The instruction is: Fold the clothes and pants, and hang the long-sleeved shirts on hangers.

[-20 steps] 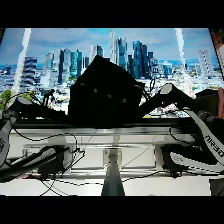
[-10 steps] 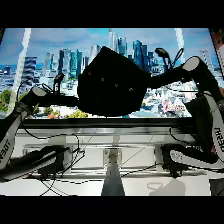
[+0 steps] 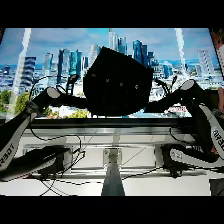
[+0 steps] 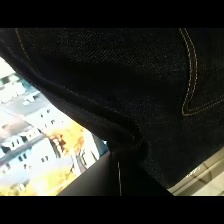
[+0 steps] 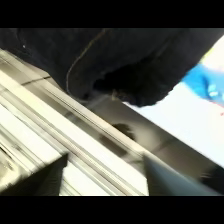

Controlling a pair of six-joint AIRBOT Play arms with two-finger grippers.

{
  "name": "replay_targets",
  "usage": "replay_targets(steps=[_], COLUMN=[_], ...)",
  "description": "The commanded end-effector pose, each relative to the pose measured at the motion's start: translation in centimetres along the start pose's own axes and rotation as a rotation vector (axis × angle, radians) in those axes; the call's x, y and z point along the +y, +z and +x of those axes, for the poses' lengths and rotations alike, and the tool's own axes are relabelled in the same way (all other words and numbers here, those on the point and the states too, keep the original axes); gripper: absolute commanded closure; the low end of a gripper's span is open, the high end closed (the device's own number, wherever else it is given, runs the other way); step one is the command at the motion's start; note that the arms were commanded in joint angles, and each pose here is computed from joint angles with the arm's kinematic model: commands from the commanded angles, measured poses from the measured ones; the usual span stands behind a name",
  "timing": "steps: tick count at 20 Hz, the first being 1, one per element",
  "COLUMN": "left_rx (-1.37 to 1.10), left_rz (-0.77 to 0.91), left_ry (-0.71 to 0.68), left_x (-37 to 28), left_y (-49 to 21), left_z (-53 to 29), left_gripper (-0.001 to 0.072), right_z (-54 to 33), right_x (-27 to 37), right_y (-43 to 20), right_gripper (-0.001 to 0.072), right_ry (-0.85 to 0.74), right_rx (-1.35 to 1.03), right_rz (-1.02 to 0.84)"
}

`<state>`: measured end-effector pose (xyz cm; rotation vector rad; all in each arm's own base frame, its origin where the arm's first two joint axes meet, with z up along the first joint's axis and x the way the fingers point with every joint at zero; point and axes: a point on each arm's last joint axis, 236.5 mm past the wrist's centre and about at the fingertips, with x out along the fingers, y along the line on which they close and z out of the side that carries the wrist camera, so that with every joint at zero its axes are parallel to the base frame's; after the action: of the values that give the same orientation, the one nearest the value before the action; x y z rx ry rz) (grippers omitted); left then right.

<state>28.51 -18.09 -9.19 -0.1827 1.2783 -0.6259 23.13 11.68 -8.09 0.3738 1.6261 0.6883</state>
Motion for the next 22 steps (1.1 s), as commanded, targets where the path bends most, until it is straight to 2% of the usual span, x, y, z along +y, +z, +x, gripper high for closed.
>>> replay_targets(steps=[1, 4, 7, 10, 13, 17, 20, 22], left_rx=[0.01, 0.01, 0.01, 0.01, 0.01, 0.01, 0.009, -0.002], left_rz=[0.015, 0.015, 0.015, 0.015, 0.015, 0.015, 0.015, 0.02], left_ry=[-0.002, -0.002, -0.002, -0.001, -0.001, -0.001, -0.001, -0.001], left_x=[-0.4, -0.4, -0.4, -0.4, -0.4, -0.4, -0.4, -0.5], left_y=[-0.3, -0.2, -0.2, -0.2, -0.3, -0.3, -0.2, 0.2], left_z=[0.2, 0.2, 0.2, 0.2, 0.2, 0.2, 0.2, 0.0], left_gripper=[0.0693, 0.0692, 0.0692, 0.0692, 0.0693, 0.0692, 0.0692, 0.0692], right_z=[1.3, 0.2, -0.7, -1.3, -0.6, 1.3, 0.5, -0.7], right_x=[0.3, -0.4, -1.9, -3.8, -4.3, -2.1, 0.5, 3.0], right_y=[1.5, 4.2, 6.0, 5.8, 5.1, 6.1, 7.8, 8.1], right_gripper=[0.0147, 0.0148, 0.0156, 0.016, 0.0161, 0.0332, 0.0584, 0.0683], right_ry=[0.06, 0.033, -0.021, -0.114, -0.122, 0.036, 0.134, 0.209], right_rx=[-0.104, -0.197, -0.274, -0.265, -0.207, -0.184, -0.237, -0.221], right_rz=[0.181, 0.317, 0.378, 0.4, 0.407, 0.389, 0.237, 0.133])
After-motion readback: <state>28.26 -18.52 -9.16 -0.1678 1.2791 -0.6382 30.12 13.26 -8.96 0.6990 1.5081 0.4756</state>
